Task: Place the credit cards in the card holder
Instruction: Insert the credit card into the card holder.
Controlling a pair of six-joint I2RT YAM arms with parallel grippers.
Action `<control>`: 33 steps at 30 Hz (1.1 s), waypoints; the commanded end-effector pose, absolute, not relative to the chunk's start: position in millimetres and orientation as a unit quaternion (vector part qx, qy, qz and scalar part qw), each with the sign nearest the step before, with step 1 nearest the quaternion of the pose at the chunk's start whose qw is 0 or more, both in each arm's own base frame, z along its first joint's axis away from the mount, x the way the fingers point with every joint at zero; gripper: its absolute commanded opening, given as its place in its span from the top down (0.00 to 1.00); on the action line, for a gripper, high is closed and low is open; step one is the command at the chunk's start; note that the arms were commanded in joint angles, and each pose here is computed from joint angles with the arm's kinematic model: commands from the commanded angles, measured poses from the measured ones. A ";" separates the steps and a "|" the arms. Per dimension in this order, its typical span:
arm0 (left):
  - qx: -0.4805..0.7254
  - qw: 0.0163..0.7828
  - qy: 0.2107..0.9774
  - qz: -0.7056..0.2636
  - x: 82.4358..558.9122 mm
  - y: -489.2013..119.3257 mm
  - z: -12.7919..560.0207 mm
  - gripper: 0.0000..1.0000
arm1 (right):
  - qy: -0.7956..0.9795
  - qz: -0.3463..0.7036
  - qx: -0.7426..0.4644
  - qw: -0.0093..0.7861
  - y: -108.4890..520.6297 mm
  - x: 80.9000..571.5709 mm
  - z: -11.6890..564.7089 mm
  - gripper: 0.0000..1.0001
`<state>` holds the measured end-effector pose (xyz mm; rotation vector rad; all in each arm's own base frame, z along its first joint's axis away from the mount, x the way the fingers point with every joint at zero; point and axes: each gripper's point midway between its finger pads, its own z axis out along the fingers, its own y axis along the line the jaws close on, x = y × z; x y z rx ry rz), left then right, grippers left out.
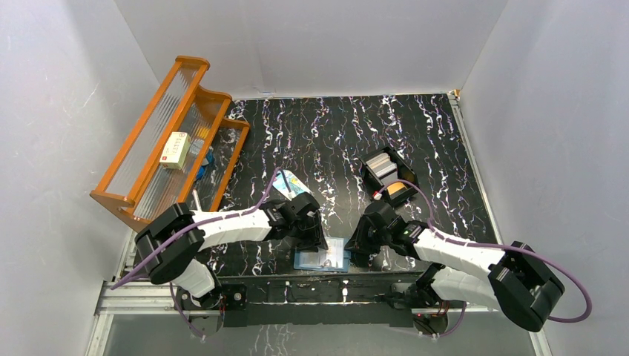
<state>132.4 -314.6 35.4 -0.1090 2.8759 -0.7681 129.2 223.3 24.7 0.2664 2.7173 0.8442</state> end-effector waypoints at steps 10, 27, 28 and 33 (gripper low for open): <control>-0.001 0.073 0.954 -0.291 127.5 -340.4 42.7 0.63 | 0.937 0.303 0.089 0.151 228.7 133.1 26.0 0.76; 0.013 0.118 0.950 -0.290 133.9 -329.1 59.0 0.62 | 0.937 0.289 0.092 0.170 225.3 140.8 42.4 0.74; 0.011 0.122 0.951 -0.283 134.9 -324.1 60.2 0.62 | 0.937 0.290 0.092 0.173 224.9 141.5 45.9 0.74; -0.014 0.130 0.946 -0.298 142.3 -300.2 69.4 0.58 | 0.929 0.306 0.094 0.184 230.6 146.6 65.5 0.73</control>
